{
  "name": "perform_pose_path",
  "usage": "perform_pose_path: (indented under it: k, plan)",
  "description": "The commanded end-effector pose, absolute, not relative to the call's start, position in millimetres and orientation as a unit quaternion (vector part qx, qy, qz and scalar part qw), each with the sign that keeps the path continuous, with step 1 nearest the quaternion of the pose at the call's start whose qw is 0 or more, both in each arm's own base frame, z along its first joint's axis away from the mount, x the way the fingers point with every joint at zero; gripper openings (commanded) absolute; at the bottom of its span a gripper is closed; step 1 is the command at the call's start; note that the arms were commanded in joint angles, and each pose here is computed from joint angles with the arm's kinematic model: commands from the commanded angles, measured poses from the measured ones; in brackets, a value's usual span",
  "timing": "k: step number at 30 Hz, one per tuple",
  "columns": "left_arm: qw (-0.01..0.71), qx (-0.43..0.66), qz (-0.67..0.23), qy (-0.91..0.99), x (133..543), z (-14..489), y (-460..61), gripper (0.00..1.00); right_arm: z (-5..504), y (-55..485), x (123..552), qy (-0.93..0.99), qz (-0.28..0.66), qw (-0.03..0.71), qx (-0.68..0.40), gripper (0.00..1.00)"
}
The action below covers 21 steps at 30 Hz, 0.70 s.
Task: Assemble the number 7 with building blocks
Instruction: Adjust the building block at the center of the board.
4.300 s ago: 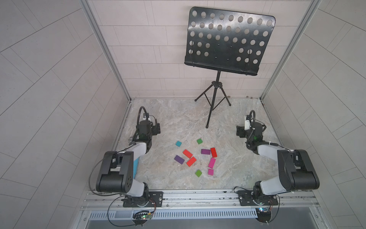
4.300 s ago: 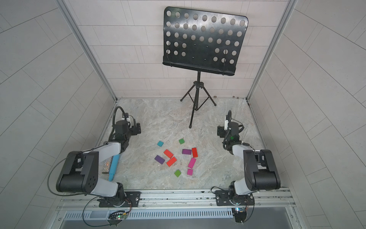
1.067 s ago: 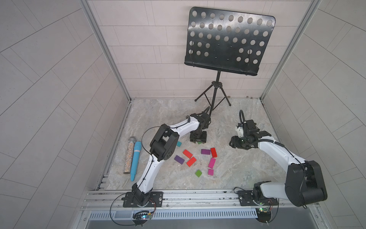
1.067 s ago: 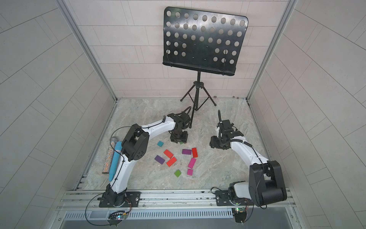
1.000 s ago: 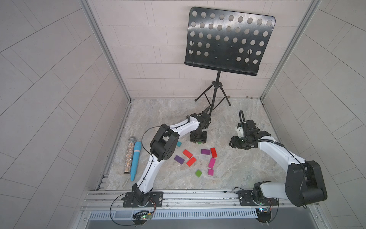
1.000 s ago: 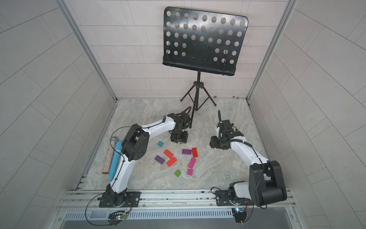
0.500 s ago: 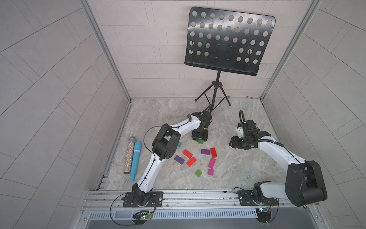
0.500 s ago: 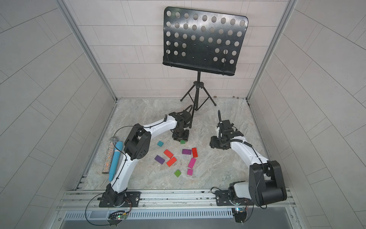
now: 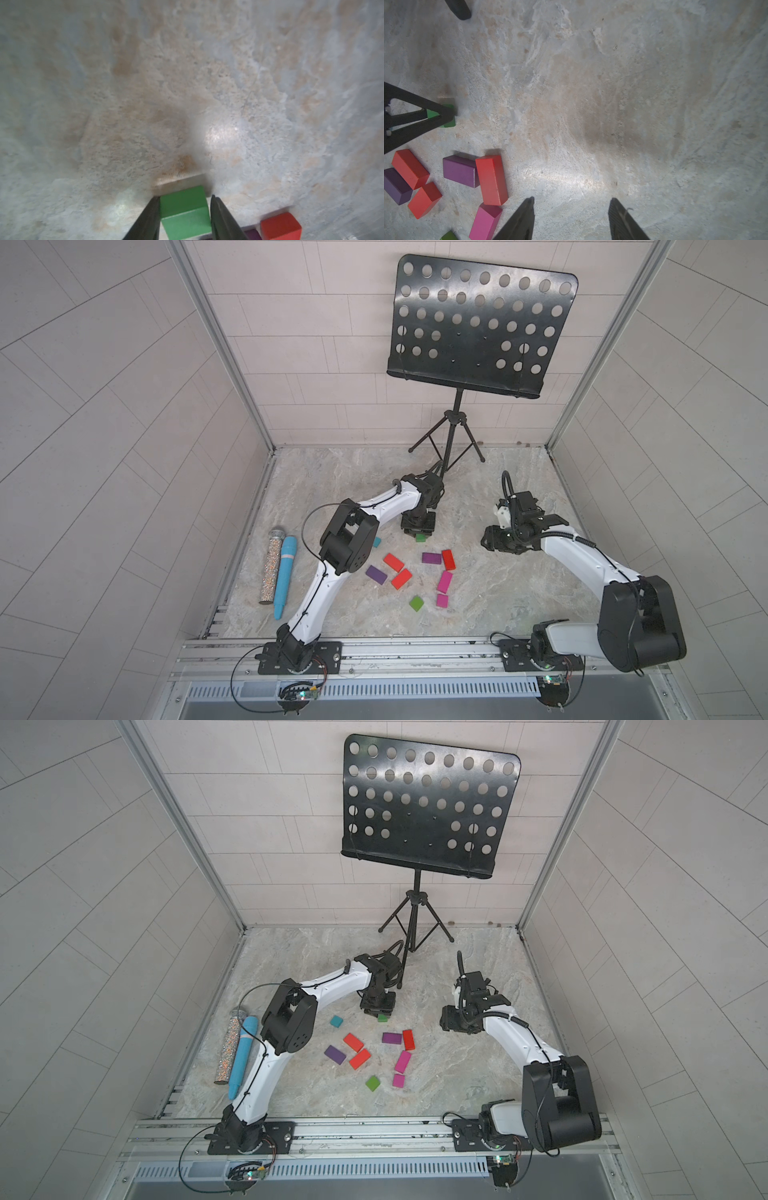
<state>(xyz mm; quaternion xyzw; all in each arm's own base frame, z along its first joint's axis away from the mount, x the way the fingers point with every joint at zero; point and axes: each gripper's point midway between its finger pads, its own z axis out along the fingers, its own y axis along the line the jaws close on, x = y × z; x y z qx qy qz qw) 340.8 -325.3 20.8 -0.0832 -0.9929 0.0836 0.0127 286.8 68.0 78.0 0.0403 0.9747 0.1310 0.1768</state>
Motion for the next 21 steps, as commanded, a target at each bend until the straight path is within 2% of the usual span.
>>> perform_pose_path:
  k: [1, 6, 14, 21]
  plan:
    - [0.029, -0.080, 0.064, -0.994, 336, 11, -317, 0.40, 75, 67, 284, 0.977, 0.127, 0.170, 0.036, 0.60]
    - [0.020, -0.083, 0.072, -0.994, 342, 16, -322, 0.27, 75, 67, 285, 0.977, 0.127, 0.170, 0.036, 0.60]
    - [-0.024, -0.088, 0.096, -0.991, 367, 42, -340, 0.26, 82, 67, 295, 0.975, 0.126, 0.178, 0.031, 0.60]
    - [-0.034, -0.078, 0.099, -0.991, 380, 39, -349, 0.26, 87, 71, 305, 0.973, 0.133, 0.185, 0.030, 0.59]
